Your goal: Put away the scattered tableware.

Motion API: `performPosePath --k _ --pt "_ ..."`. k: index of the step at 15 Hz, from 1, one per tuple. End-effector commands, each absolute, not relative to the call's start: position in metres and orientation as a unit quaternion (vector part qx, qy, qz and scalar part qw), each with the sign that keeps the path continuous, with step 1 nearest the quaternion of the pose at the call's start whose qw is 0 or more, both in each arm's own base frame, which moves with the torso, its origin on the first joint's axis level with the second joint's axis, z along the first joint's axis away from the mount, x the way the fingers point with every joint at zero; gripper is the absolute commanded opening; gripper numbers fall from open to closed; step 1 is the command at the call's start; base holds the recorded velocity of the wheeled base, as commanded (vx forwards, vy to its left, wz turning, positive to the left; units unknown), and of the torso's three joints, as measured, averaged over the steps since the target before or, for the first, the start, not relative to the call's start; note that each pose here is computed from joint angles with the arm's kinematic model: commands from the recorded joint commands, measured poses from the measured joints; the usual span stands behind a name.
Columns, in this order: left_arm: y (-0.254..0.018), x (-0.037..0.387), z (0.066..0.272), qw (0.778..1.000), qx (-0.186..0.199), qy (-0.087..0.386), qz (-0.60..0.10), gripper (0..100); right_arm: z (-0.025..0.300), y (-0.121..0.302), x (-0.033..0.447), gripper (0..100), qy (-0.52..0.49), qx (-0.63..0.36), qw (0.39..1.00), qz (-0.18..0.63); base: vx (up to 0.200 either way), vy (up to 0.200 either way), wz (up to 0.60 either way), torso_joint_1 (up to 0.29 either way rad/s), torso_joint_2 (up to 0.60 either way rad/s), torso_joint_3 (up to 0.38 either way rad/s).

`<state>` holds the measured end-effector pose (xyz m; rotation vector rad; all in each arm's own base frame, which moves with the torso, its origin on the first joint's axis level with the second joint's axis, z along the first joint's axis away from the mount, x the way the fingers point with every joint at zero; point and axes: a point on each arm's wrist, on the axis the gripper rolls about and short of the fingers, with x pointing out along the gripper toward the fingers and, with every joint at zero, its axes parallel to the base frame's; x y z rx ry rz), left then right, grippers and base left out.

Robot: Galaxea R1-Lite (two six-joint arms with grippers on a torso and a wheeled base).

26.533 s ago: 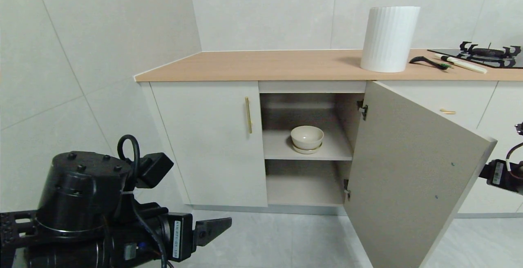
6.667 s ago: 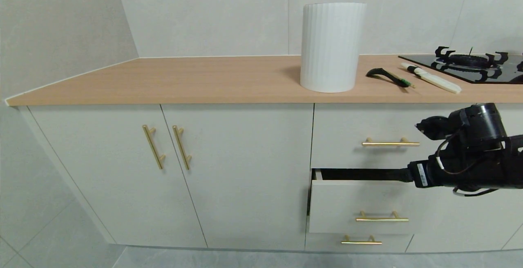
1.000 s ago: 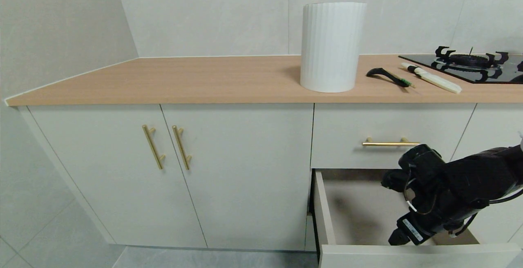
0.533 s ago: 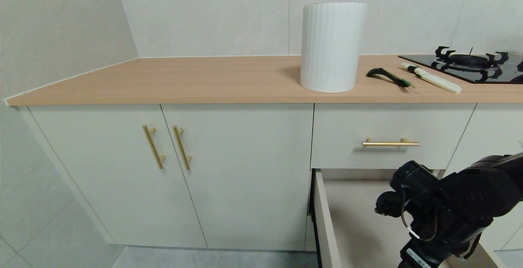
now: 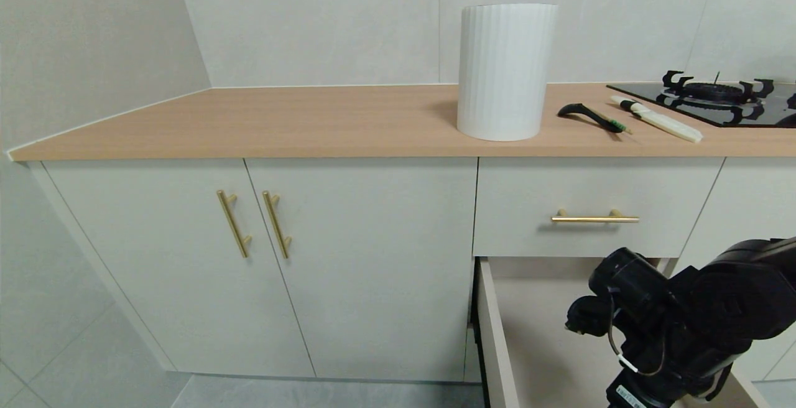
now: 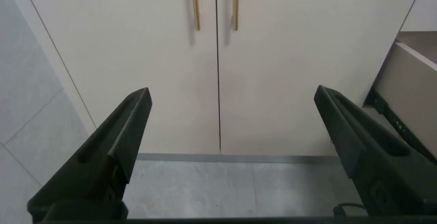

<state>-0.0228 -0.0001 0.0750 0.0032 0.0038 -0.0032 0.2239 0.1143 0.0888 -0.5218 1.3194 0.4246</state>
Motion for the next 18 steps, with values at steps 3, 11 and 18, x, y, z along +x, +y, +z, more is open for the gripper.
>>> performPosePath --k 3,11,18 --pt "0.000 -0.023 0.075 1.000 0.002 0.002 -0.002 100 0.140 0.118 0.240 100 0.531 -0.118 0.828 0.136 0.000 0.000 0.00 0.000 0.00 0.000" --pt "0.000 -0.023 0.075 1.000 0.002 0.002 -0.002 100 0.221 0.077 0.238 100 0.401 0.015 0.914 0.067 0.000 0.000 0.00 0.000 0.00 0.000" --pt "0.000 -0.023 0.075 1.000 0.002 0.002 -0.002 100 0.224 0.076 0.236 100 0.393 0.016 0.917 0.066 0.000 0.000 0.00 0.039 -0.12 -0.132"
